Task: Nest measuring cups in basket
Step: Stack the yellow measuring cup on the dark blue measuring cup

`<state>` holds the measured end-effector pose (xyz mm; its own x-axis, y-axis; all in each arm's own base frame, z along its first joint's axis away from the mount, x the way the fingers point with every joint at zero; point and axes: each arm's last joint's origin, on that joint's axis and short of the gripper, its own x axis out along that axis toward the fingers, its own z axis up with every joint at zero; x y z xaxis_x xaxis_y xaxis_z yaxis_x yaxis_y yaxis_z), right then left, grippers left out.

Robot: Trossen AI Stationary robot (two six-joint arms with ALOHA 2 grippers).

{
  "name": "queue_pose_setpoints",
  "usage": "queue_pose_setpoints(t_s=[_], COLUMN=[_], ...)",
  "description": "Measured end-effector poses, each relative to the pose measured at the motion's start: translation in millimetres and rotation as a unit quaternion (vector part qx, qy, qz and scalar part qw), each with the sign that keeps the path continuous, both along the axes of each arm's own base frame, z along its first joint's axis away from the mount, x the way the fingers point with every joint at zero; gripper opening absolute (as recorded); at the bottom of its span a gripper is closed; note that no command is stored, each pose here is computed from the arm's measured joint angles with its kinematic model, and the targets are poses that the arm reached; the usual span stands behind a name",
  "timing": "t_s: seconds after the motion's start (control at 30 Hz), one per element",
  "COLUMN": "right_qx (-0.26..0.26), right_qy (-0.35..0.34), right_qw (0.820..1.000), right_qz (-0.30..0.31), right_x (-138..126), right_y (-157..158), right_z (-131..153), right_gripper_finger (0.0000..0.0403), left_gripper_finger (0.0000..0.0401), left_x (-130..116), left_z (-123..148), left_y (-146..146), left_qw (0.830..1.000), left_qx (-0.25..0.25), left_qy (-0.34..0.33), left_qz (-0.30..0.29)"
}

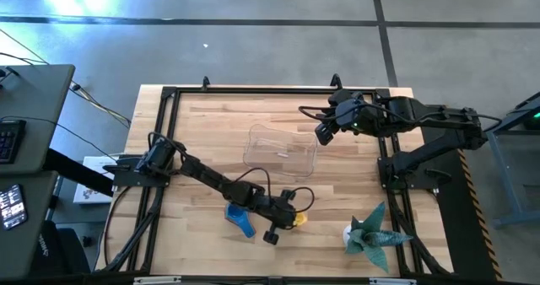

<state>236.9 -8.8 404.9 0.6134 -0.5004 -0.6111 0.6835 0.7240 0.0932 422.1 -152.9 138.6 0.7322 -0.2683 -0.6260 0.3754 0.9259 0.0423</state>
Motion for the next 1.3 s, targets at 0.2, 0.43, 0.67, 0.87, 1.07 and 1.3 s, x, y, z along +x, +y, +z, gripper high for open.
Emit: queue_pose_setpoints(t_s=[0.2,0.43,0.67,0.87,1.07,1.3], right_qx=[0.000,0.000,0.000,-0.001,-0.003,-0.003], right_qy=[0.000,0.000,0.004,0.008,0.018,0.024], right_qw=[1.000,1.000,1.000,1.000,1.000,1.000], right_qz=[0.000,0.000,0.000,0.000,0.002,0.003], right_x=[0,0,-1,-1,-2,-3], right_y=[0,0,0,0,0,0], right_z=[0,0,-1,-1,-2,-3], right_gripper_finger=[0.0101,0.0101,0.0101,0.0101,0.0101,0.0101], left_gripper_finger=[0.0001,0.0000,0.0000,0.0000,0.0000,0.0000], left_x=[4,6,-4,-13,-34,-62], left_z=[6,14,40,67,85,108], left_y=[6,10,11,10,7,-1], left_qw=[1.000,0.995,0.985,0.972,0.950,0.908], left_qx=[0.006,-0.011,-0.017,-0.041,-0.062,-0.110], left_qy=[0.025,0.058,0.083,0.093,0.117,0.130], left_qz=[0.010,0.077,0.150,0.213,0.282,0.383])
